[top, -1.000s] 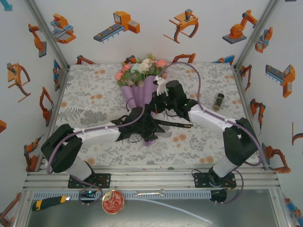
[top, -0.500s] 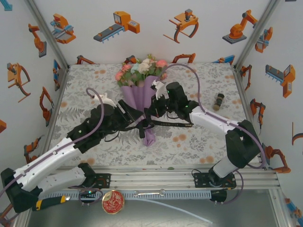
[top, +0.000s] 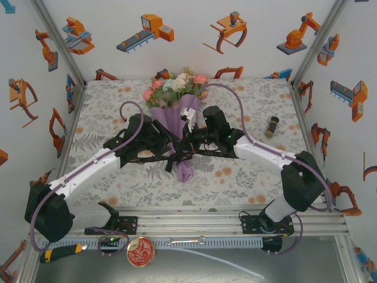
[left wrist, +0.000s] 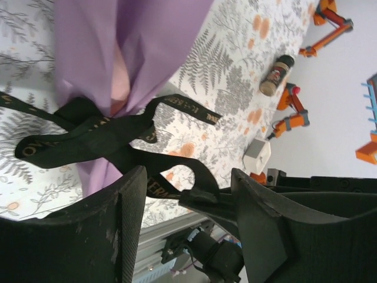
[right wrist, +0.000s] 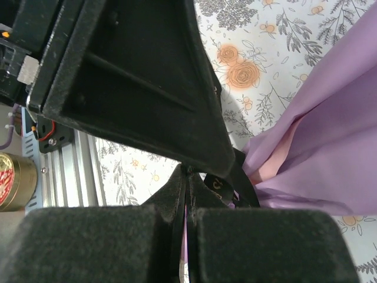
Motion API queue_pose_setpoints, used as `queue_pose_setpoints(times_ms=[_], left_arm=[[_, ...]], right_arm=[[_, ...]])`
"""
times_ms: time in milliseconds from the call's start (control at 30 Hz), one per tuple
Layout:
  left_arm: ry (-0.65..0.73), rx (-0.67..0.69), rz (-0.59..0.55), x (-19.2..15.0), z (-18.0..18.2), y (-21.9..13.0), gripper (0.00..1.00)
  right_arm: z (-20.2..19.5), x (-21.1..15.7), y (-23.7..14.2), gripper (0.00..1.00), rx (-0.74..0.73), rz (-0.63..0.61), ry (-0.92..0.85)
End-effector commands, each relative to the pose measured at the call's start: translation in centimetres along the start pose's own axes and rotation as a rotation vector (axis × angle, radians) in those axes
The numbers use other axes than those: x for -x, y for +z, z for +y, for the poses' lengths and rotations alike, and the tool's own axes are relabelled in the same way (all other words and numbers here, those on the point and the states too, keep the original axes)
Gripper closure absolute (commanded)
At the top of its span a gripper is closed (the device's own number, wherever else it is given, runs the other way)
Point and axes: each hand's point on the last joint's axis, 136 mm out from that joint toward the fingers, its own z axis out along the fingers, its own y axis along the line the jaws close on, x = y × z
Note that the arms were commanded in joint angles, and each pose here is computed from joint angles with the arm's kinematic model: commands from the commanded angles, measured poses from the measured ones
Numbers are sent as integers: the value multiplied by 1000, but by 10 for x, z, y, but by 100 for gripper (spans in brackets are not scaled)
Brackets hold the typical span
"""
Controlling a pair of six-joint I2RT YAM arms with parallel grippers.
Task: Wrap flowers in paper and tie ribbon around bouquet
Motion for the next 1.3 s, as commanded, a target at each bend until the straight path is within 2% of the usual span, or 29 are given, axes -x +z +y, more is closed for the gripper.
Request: queue_pose_setpoints(times_ms=[0,100,167,200,233,267,367,467,600,700,867,1000,1167,1267], left_arm=[[20,-68,64,-8,-18,2,50],[-3,-27,84,-12,-4,9,71],[-10,-30,85,-13,-4,11,90],[-9,-27,78,-11,-3,12,98],[-5,-24,66,-9,-4,11,100],[-3,-25,50,-5,-5,10,100],[3,-9,21,3,-5,10,100],[-7,17,-5,10,1,13,100],[-26,27,-22,16,6,20,100],[-35,36,-25,18,8,23,100],[-49,57,-33,19,15,24,100],[-57,66,-35,20,18,24,100],[-64,69,-33,19,21,26,100],[-69,70,-32,19,22,26,100]], right_arm=[[11,17,0,100,50,-42,-50],[13,19,1,100,64,-48,-50],[13,20,1,100,59,-52,-47],[11,21,0,92,39,-54,-41],[7,23,-3,85,0,-58,-28],[1,27,-8,78,-64,-65,-3],[-22,34,-34,64,-448,-142,146],[-4,23,-41,63,-617,-237,259],[27,10,-22,63,-630,-353,338],[38,-1,7,63,-606,-366,361],[24,-45,40,64,-639,-318,436],[15,-70,57,63,-625,-357,483],[2,-89,66,52,-685,-349,537],[-8,-96,67,51,-734,-354,534]])
